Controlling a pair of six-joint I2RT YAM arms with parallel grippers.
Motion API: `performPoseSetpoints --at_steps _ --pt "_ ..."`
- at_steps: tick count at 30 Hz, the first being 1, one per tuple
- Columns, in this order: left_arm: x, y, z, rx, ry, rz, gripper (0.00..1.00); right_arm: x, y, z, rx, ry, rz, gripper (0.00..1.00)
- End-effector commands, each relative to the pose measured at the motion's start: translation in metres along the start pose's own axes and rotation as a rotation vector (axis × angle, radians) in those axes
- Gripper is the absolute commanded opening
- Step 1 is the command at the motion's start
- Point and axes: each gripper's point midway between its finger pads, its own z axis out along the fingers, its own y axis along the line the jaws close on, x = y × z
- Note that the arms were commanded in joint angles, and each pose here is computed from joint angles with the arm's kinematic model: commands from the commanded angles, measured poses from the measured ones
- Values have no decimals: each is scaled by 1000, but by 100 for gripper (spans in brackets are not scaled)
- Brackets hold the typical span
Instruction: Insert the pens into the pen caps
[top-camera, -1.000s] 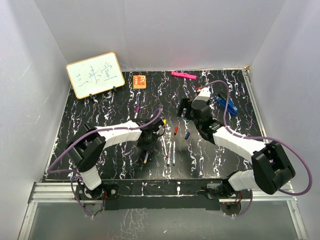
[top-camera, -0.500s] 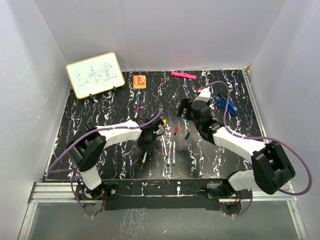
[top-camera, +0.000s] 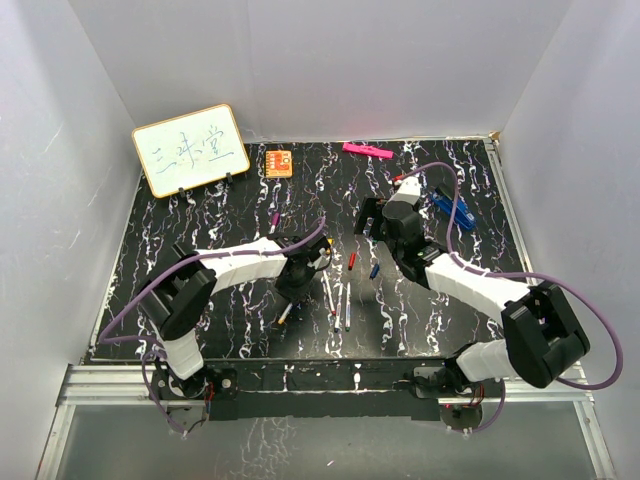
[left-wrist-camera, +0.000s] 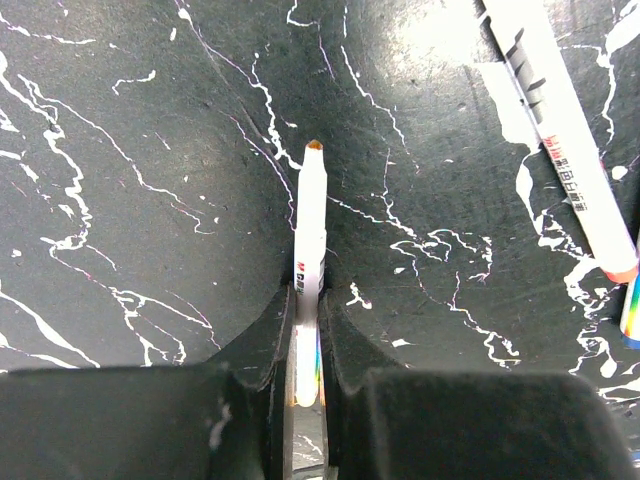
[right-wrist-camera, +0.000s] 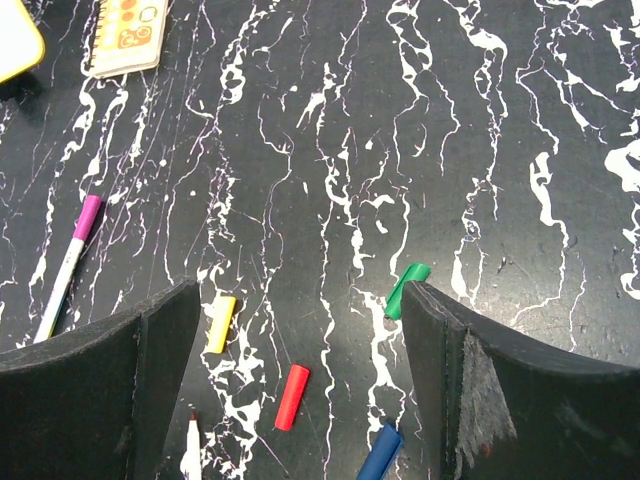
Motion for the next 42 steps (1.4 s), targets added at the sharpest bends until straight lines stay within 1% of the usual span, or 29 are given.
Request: performPoseSetpoints --at_steps 1,5,9,18,24,27,31,35,40,42 --pt "60 12 29 -41 222 23 0 -13 7 5 -11 -49 32 79" --pt "47 9 18 -29 162 21 0 -6 6 9 -4 -23 28 75" --pt "22 3 -7 10 38 12 0 4 5 16 14 22 11 73" --pt "-20 12 -70 3 -241 -33 0 18 21 24 -7 77 -20 69" --pt "-29 22 -98 -5 -367 -82 0 35 48 27 -22 118 -102 69" --pt "-32 32 -113 -24 -461 -129 0 48 62 28 -49 151 -124 69" --pt "-32 44 -125 -41 -553 -195 0 66 74 33 -57 199 -155 68" --pt "-30 49 -131 -31 -605 -231 0 83 80 39 -51 244 -182 66" --pt "-26 51 -129 -29 -609 -240 0 97 81 48 -35 275 -197 64" --pt "-26 51 -129 -24 -617 -242 0 99 82 51 -33 282 -200 60"
